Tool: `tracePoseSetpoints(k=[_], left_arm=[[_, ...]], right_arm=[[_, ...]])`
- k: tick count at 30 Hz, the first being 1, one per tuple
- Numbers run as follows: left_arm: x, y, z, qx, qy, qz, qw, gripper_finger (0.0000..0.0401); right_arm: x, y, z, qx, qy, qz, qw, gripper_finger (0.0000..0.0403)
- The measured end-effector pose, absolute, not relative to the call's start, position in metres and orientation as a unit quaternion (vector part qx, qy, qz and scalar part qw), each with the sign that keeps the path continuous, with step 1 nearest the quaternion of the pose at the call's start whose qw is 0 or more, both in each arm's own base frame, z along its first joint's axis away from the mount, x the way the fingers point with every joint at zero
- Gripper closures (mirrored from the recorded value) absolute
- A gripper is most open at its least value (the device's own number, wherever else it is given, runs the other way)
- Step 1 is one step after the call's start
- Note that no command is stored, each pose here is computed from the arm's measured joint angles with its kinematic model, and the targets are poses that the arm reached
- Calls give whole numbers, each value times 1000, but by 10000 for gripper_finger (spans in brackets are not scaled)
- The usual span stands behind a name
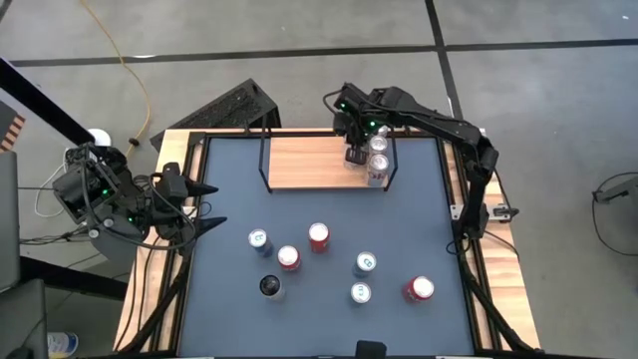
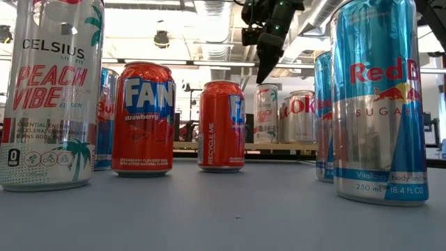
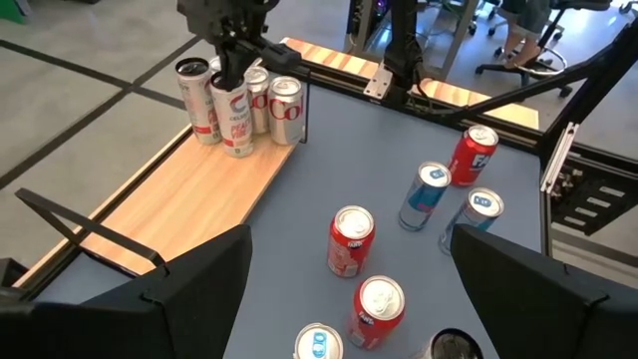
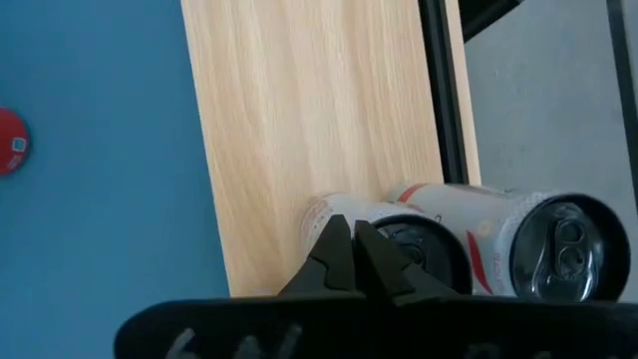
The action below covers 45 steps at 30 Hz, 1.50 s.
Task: Place canned beverage on shelf
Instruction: Put the white soda can on the shelf aligned with the other white soda can, then put the white soda can on the shelf aligned with the other white soda cans
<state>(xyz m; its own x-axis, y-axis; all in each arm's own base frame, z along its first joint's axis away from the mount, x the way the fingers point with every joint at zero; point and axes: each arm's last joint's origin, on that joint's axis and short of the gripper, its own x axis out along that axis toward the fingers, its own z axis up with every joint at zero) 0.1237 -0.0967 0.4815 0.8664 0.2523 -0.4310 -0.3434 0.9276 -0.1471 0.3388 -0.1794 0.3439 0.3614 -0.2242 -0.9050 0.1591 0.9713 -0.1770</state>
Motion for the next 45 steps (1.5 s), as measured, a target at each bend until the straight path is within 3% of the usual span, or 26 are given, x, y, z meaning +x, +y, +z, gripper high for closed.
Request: tracePoseSetpoints(k=[13,21,27,34,39,45], left_arm=[[124,-97,482,-102,208,154,961,69],[124,-97,481,-113,209,152,959,69],[125,-98,483,-130,200,150,960,69],[128,-100,489,-136,168,154,964,69],[131,-99,491,-149,150,169,963,69],[137,-93,491,-163,157,174,958,69]], right_arm=[[334,-179,349,-24,563,-128,816,403],[324,-137,414,-8,502,-103,859,403],[272,-83,485,-2,419,-93,903,403],[177,-23,529,91,335,-88,934,403],[127,5,533,150,288,-137,936,403],[112,26,499,173,299,-184,920,403]])
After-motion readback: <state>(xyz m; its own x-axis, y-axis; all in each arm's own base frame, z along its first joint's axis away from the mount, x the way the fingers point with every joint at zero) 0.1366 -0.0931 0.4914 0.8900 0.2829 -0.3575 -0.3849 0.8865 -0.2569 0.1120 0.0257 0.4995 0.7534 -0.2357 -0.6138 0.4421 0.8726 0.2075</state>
